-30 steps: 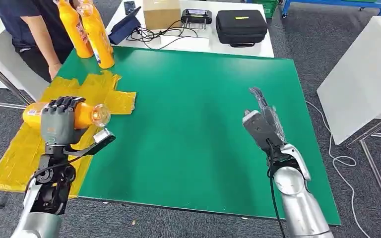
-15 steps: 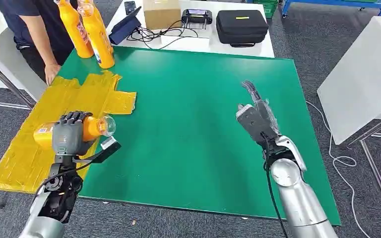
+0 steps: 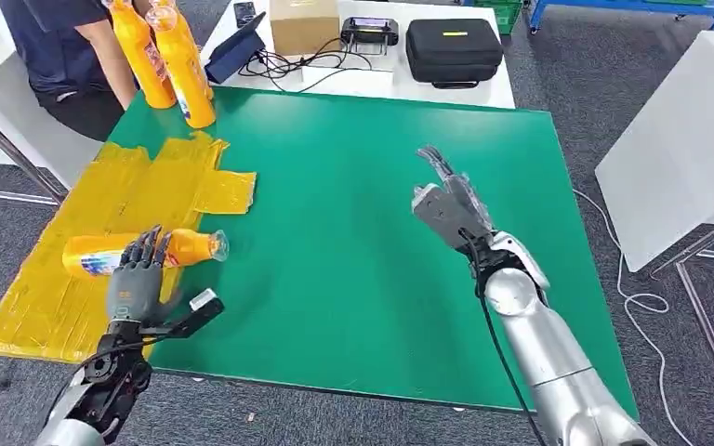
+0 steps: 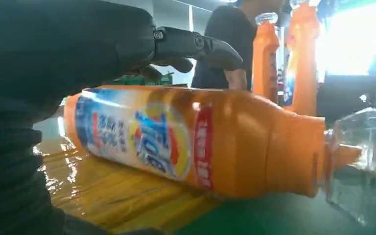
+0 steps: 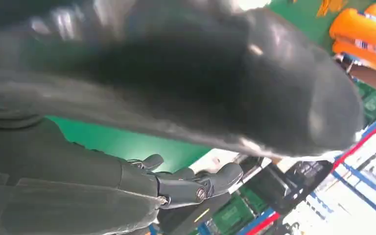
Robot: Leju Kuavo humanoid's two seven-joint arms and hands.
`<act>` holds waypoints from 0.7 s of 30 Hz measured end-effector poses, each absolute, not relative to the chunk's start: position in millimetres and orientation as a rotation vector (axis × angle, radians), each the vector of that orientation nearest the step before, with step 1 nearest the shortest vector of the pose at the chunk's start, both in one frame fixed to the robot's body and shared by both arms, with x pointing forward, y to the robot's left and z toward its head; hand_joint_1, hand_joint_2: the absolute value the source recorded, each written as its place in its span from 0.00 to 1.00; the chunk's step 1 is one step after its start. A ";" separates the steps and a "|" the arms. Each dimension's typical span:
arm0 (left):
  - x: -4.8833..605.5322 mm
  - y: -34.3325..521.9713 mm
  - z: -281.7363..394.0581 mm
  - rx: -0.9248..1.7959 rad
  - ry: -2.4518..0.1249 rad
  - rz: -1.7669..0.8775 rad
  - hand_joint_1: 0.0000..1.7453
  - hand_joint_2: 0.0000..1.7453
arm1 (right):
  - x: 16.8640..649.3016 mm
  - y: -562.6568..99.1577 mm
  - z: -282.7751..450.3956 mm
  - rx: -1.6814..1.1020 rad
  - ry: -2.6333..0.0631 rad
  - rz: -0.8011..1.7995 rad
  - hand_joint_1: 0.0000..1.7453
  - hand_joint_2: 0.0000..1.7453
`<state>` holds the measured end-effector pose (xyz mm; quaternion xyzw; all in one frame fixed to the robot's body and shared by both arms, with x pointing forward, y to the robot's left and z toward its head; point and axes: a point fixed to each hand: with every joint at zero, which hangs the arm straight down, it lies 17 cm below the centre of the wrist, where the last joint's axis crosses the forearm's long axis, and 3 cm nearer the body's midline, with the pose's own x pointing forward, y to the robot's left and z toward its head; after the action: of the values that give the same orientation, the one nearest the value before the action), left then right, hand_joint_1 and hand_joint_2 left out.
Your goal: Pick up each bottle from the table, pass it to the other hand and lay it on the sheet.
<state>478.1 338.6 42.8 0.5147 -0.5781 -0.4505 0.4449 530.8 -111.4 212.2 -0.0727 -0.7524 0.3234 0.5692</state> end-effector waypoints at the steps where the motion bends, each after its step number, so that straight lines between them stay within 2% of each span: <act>1: 477.6 338.8 41.4 1.272 -1.432 -1.122 0.00 1.00 | 530.8 -109.8 210.2 -0.168 -1.763 0.763 0.00 0.00; 9: 476.6 339.0 38.5 1.232 -1.457 -1.112 0.00 1.00 | 533.2 -103.2 199.9 -0.154 -1.739 0.781 0.00 0.00; 13: 475.6 347.5 46.1 1.044 -1.576 -0.845 0.00 1.00 | 532.7 -103.2 205.1 -0.142 -1.787 0.750 0.00 0.00; 14: 477.4 350.5 50.7 0.945 -1.611 -0.719 0.00 0.00 | 531.9 -103.1 211.4 -0.139 -1.826 0.734 0.00 0.00; 18: 495.2 353.1 93.3 0.515 -1.724 -0.226 0.00 0.00 | 523.8 -100.9 253.2 -0.165 -2.072 0.641 0.00 0.00; 21: 505.9 345.2 136.7 0.333 -1.816 -0.070 0.00 0.00 | 518.4 -94.5 267.3 -0.190 -2.159 0.593 0.00 0.00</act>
<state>505.9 345.2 136.7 0.1437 -0.7842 -0.0303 0.6029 518.4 -94.5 267.3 -0.0762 -0.8664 0.2379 0.4324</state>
